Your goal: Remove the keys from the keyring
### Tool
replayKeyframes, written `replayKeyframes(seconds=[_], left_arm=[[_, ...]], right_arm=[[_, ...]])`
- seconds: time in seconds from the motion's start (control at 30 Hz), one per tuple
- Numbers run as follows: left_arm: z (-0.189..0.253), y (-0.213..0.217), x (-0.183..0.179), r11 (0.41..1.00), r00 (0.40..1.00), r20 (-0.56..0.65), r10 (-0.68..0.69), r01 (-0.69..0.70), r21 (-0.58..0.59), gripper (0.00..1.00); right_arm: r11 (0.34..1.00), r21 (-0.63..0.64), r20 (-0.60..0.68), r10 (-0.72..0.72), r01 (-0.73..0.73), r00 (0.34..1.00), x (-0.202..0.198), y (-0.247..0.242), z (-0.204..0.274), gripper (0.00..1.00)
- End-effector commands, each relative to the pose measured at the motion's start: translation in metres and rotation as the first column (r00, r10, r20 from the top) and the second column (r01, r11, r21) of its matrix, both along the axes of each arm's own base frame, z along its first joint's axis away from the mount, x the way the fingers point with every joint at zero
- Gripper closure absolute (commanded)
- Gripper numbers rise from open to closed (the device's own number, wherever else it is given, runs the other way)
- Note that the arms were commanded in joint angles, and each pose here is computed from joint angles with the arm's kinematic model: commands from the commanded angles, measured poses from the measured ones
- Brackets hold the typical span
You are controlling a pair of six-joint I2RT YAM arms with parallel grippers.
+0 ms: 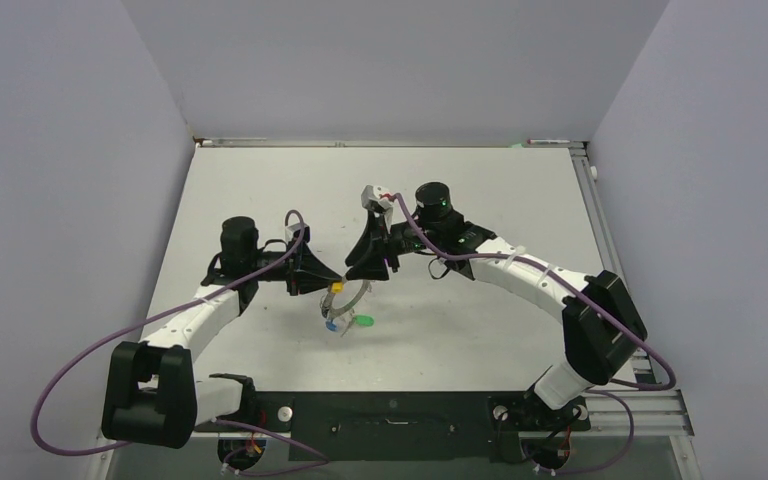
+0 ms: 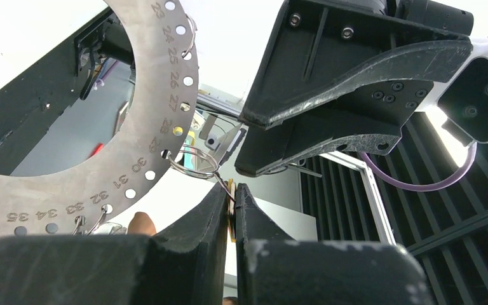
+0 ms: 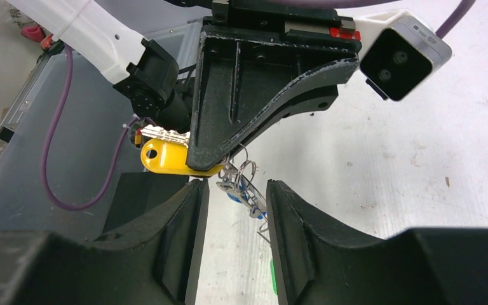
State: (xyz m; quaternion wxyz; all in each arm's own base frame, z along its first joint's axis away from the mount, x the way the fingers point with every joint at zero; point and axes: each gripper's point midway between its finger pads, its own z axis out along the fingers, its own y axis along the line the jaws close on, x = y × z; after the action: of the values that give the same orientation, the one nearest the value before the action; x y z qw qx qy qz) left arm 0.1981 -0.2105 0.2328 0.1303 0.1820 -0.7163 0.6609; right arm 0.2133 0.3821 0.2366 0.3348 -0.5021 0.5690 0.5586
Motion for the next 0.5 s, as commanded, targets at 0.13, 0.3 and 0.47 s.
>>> replayKeyframes(seconds=[0.13, 0.3, 0.47], left_arm=[[0.022, 0.000, -0.008, 0.998, 0.992, 0.117, -0.046, 0.050, -0.033, 1.00], [0.024, -0.002, -0.011, 0.997, 0.989, 0.132, -0.059, 0.065, -0.035, 1.00], [0.022, -0.002, -0.012, 0.997, 0.990, 0.132, -0.058, 0.063, -0.033, 1.00]], right_arm=[[0.996, 0.067, 0.074, 0.057, -0.062, 0.996, -0.004, 0.015, 0.007, 0.63], [0.997, 0.028, 0.097, 0.075, -0.078, 0.992, -0.006, 0.018, -0.005, 0.68], [0.996, 0.006, 0.139, 0.093, -0.094, 0.986, -0.009, 0.022, -0.007, 0.71]])
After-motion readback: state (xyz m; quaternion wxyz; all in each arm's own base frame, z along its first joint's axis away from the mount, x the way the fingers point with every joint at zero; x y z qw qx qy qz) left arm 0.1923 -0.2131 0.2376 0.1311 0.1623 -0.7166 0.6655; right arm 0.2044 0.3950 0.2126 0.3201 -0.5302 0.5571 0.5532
